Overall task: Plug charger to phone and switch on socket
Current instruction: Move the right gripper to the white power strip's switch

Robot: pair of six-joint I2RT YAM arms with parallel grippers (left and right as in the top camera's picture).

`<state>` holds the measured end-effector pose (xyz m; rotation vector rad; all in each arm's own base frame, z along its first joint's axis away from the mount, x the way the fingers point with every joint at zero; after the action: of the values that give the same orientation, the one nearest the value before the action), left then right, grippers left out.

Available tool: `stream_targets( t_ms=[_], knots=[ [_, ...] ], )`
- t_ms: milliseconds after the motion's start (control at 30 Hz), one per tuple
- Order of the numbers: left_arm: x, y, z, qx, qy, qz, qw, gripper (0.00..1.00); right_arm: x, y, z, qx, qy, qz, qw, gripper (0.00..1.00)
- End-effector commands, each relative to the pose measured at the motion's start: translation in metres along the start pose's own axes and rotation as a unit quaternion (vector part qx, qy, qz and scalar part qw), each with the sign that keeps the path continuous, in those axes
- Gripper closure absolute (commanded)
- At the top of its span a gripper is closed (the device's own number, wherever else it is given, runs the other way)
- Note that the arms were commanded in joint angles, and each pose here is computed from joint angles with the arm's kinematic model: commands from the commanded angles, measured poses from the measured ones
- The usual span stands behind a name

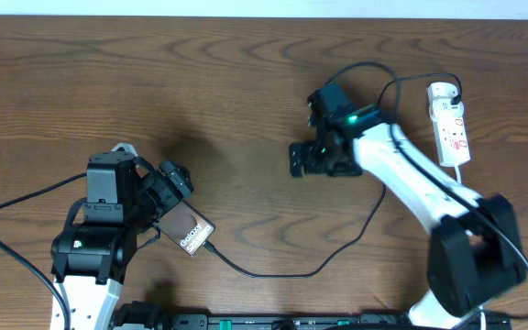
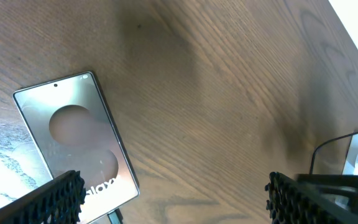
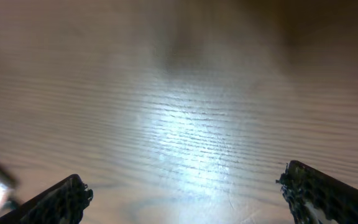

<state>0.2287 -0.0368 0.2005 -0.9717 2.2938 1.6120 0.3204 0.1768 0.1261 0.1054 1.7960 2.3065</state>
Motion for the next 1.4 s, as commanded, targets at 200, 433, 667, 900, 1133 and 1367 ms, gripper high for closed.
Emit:
stream_targets(
  t_ms=[200, 433, 667, 900, 1133, 1367],
  knots=[
    [-0.005, 0.006, -0.005, 0.01, -0.008, -0.009, 1.0, 0.08, -0.033, 0.134, -0.031, 0.023, -0.021, -0.187, 0.982, 0.01],
    [-0.006, 0.006, -0.006, 0.012, -0.01, -0.013, 1.0, 0.08, -0.032, 0.223, -0.086, 0.069, -0.106, -0.348, 0.929, 0.01],
    [-0.008, 0.007, -0.007, 0.013, -0.02, -0.016, 1.0, 0.08, -0.041, 0.26, -0.135, 0.055, -0.145, -0.392, 0.907, 0.01],
    [-0.01, 0.007, -0.008, 0.016, -0.021, -0.021, 0.999, 0.08, -0.068, 0.237, -0.179, -0.058, -0.114, -0.307, 0.943, 0.01],
    [-0.01, 0.007, -0.008, 0.016, -0.027, -0.022, 0.999, 0.08, -0.097, 0.204, -0.213, -0.206, -0.085, -0.243, 0.944, 0.01],
    [-0.01, 0.007, -0.008, 0.015, -0.042, -0.022, 0.999, 0.08, -0.142, 0.181, -0.246, -0.162, -0.088, -0.221, 0.958, 0.01]
  ],
)
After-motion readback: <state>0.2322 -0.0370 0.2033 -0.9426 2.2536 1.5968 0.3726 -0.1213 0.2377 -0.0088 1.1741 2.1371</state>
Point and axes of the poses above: each gripper's point midway between its finger pads, its own y axis back along the fingers, its own z axis along the line the jaws close on, x = y × z, the point moved 4 cm from there along y, back along the fingers, and after that the axes turned 15 degrees about -y, right-handed, at the moved point
